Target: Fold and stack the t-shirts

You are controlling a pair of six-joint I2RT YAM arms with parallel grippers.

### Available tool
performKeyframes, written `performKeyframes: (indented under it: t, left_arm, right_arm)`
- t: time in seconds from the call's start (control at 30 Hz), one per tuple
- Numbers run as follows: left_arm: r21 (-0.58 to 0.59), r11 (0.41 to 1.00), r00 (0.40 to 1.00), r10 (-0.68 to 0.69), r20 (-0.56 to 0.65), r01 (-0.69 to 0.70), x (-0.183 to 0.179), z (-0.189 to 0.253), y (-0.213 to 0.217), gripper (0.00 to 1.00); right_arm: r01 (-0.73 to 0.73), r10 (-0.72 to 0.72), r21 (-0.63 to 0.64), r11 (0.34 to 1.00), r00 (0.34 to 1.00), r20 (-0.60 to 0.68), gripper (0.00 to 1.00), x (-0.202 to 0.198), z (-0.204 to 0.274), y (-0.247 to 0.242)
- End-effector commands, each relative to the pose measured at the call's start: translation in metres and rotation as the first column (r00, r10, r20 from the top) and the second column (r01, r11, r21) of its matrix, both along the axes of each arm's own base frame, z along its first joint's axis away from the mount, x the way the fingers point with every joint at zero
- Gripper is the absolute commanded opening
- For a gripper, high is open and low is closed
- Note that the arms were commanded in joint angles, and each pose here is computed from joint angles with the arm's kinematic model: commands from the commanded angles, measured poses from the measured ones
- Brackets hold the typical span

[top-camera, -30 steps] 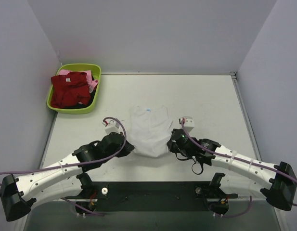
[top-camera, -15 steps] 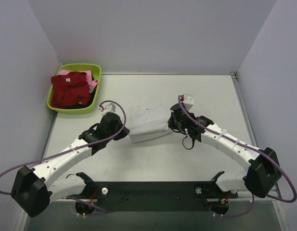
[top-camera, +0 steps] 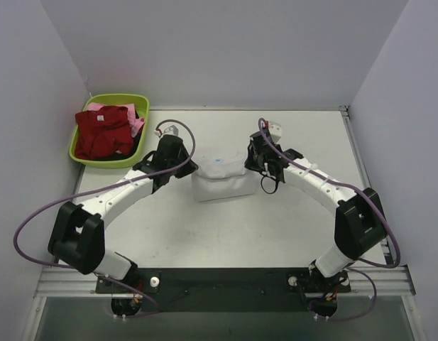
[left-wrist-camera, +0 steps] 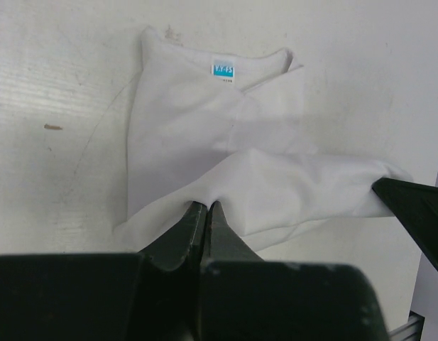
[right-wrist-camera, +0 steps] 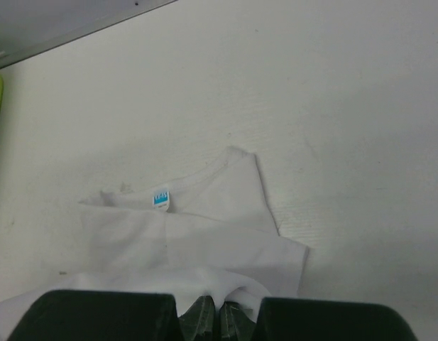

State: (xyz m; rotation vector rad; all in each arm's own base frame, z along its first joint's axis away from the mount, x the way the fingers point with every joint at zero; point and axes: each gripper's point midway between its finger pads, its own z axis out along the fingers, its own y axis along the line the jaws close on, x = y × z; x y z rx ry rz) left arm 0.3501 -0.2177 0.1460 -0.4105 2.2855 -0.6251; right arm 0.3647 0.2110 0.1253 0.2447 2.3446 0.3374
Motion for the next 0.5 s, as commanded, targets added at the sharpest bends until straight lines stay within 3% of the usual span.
performKeyframes:
  t: [0.0,0.47]
  left_arm:
    - [-0.038,0.999,0.998,-0.011,0.058,0.014,0.037,0.014,-0.007,0.00]
    - [-0.029,0.998,0.998,0.059,-0.009,-0.060,0.100,-0.054,0.006,0.00]
  right_arm:
    - [0.018,-0.021,0.055,0.998,0.998,0.062,0.00,0.035,0.026,0.000]
    - [0.069,-0.068,0.045,0.997,0.997,-0.033,0.00,0.105,-0.026,-0.012]
